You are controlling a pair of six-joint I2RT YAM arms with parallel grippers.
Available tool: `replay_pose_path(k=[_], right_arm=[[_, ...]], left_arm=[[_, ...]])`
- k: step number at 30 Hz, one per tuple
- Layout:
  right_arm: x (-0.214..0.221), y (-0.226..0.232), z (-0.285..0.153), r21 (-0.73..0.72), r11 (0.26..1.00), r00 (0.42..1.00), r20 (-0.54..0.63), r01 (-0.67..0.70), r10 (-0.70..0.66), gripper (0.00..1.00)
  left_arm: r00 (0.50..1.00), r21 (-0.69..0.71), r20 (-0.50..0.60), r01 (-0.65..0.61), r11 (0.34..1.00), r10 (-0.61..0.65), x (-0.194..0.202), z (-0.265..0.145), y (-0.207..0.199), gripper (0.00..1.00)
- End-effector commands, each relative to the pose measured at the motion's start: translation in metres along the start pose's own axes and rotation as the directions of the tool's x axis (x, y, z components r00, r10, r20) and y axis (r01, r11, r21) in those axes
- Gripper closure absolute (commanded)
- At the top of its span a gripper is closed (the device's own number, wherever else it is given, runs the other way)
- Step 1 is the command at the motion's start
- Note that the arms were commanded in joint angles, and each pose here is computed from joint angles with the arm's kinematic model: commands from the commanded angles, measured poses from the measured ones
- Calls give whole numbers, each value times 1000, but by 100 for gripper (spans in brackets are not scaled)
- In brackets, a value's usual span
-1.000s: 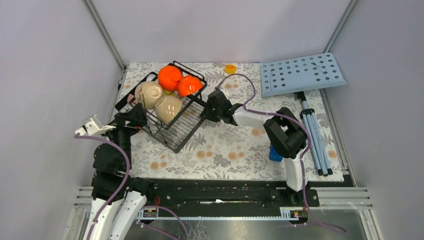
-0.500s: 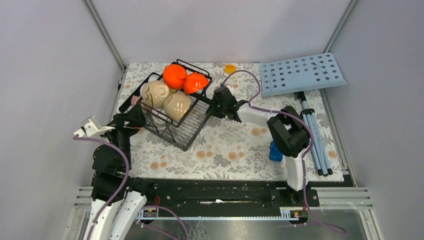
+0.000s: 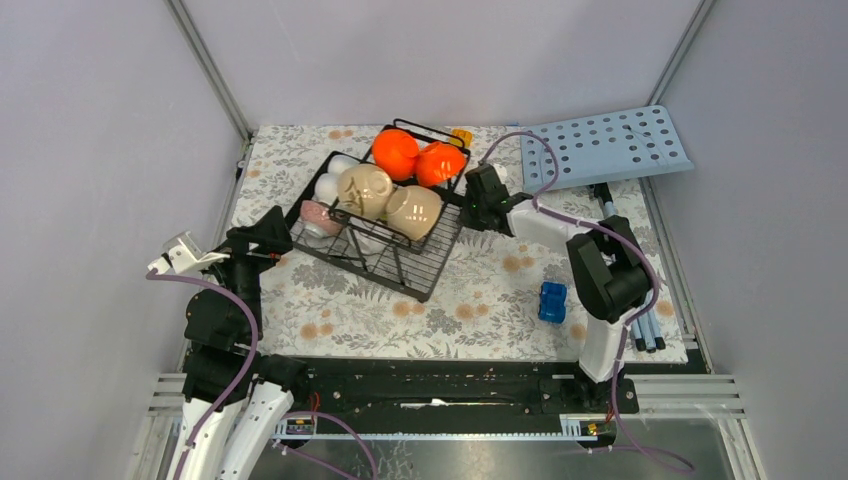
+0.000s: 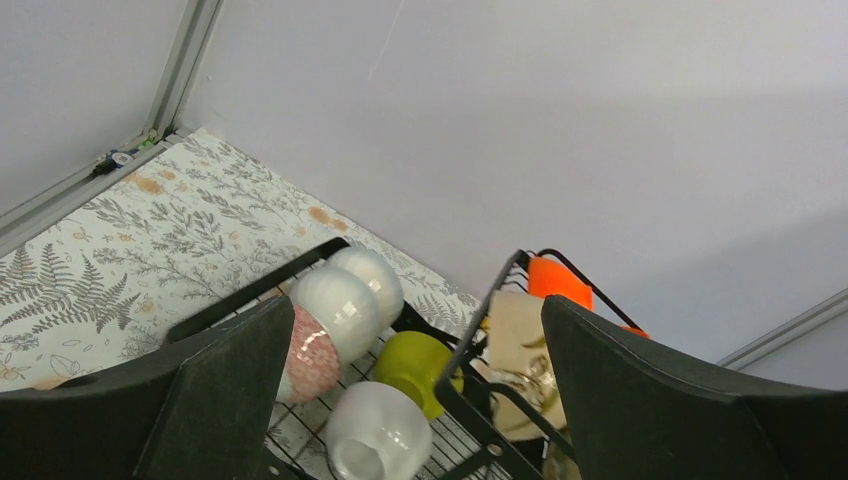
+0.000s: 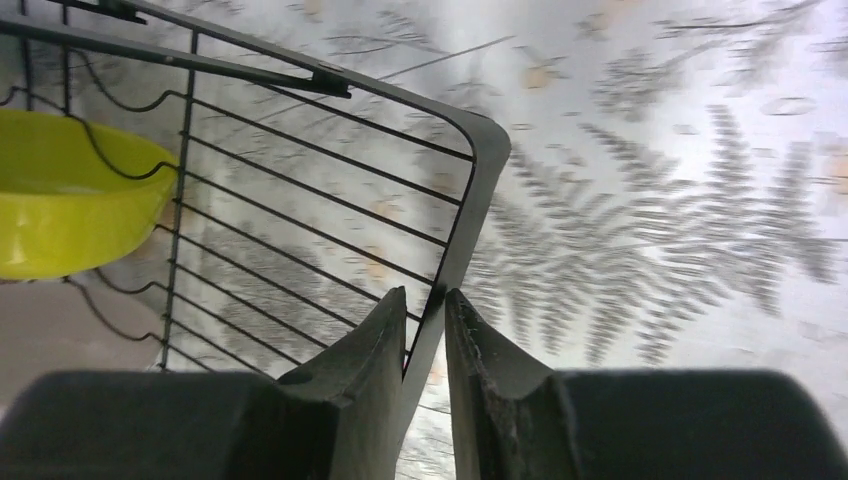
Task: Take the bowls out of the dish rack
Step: Adjust the dish rack at the center of the board.
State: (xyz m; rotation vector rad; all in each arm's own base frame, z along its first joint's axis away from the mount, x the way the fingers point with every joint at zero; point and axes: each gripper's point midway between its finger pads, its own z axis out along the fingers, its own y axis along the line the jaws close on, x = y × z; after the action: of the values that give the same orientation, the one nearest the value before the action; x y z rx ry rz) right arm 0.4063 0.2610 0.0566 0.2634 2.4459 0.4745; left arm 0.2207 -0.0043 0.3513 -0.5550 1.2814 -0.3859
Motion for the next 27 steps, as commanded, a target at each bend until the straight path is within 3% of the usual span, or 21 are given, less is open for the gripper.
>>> replay_pose_path(k=[1,6,19,23,27], right_arm=[[2,-97,-34,319,931,984,-60,177,-167,100],[-3,-131,-48,385,898,977,-78,211,-197,100],[-4,-174,-48,384,920,997,-50,78,-63,98],[-8,-164,-55,340,939,999,-28,51,-44,86],[-11,-155,-69,305,952,1000,4,18,-20,59]], left_arm=[[1000,26,19,21,999,-21,-6,0,-6,1],[1000,39,11,24,999,-24,-4,1,-9,1],[995,111,-98,-7,994,18,23,11,-24,1],[995,106,-100,-13,994,24,24,12,-23,1],[994,104,-103,-13,994,24,26,12,-22,1]])
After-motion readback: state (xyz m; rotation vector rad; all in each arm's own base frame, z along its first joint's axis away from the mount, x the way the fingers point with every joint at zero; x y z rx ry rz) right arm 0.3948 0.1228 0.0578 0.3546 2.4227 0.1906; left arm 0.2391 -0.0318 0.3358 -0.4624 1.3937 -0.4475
